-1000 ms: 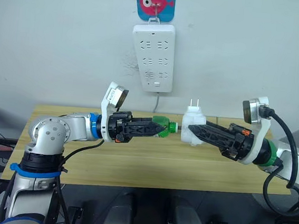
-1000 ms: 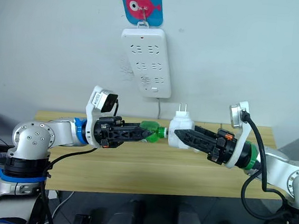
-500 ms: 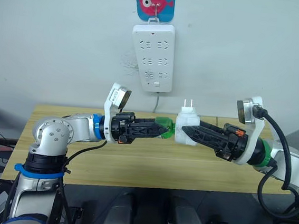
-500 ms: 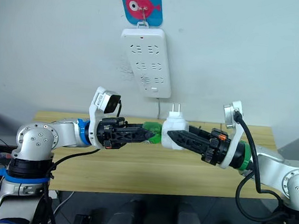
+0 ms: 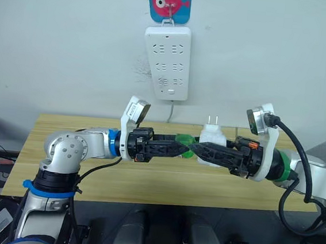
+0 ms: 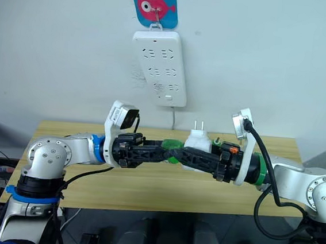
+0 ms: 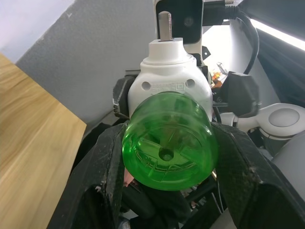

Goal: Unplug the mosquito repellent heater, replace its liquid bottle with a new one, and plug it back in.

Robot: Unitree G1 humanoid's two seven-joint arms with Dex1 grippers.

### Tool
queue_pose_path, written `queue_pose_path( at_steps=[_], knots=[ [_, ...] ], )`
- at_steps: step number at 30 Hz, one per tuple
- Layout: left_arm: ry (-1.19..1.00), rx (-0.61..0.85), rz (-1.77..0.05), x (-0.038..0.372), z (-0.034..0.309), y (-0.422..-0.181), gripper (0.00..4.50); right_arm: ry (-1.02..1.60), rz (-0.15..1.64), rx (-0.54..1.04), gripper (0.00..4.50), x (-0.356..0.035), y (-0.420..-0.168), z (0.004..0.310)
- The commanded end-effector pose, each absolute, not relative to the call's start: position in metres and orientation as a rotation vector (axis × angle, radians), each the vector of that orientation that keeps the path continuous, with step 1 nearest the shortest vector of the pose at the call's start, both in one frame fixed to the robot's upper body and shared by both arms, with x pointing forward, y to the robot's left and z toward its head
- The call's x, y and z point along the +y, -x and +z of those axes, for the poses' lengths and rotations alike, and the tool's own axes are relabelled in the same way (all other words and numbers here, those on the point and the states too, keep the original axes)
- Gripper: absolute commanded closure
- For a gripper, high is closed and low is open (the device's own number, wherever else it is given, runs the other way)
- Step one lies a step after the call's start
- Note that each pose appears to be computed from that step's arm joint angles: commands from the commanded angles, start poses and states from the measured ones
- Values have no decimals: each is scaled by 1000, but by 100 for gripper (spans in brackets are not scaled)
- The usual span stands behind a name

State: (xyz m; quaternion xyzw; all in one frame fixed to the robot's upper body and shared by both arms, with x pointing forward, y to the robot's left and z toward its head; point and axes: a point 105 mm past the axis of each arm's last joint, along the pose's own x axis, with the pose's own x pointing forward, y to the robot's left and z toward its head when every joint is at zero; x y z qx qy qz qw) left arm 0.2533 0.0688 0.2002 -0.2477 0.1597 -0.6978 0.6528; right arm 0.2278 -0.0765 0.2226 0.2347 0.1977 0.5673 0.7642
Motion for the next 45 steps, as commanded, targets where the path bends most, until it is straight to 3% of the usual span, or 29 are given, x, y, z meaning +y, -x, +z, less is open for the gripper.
queue_pose_path(
  at_steps=[1, 10, 15, 20, 23, 34, 40, 45],
  knots=[
    [562, 312, -1597, 67, 209, -252, 216, -493, 1209, 437, 0, -78, -226, 224],
    [602, 298, -1578, 65, 210, -255, 216, -477, 1190, 477, 0, -83, -222, 216],
    [647, 270, -1525, 66, 213, -265, 216, -433, 1242, 505, 0, -88, -206, 213],
    [672, 254, -1492, 66, 216, -272, 216, -208, 1310, 551, 0, -92, -182, 193],
    [666, 265, -1494, 67, 216, -273, 216, -64, 1279, 506, 60, -100, -185, 180],
    [560, 364, -1574, 77, 213, -265, 216, 177, 1073, 227, 444, -138, -253, 173],
    [562, 384, -1606, 76, 215, -262, 216, 196, 1104, 146, 450, -121, -272, 173],
    [566, 380, -1578, 77, 212, -264, 216, 166, 1241, 158, 450, -105, -252, 172]
  ],
)
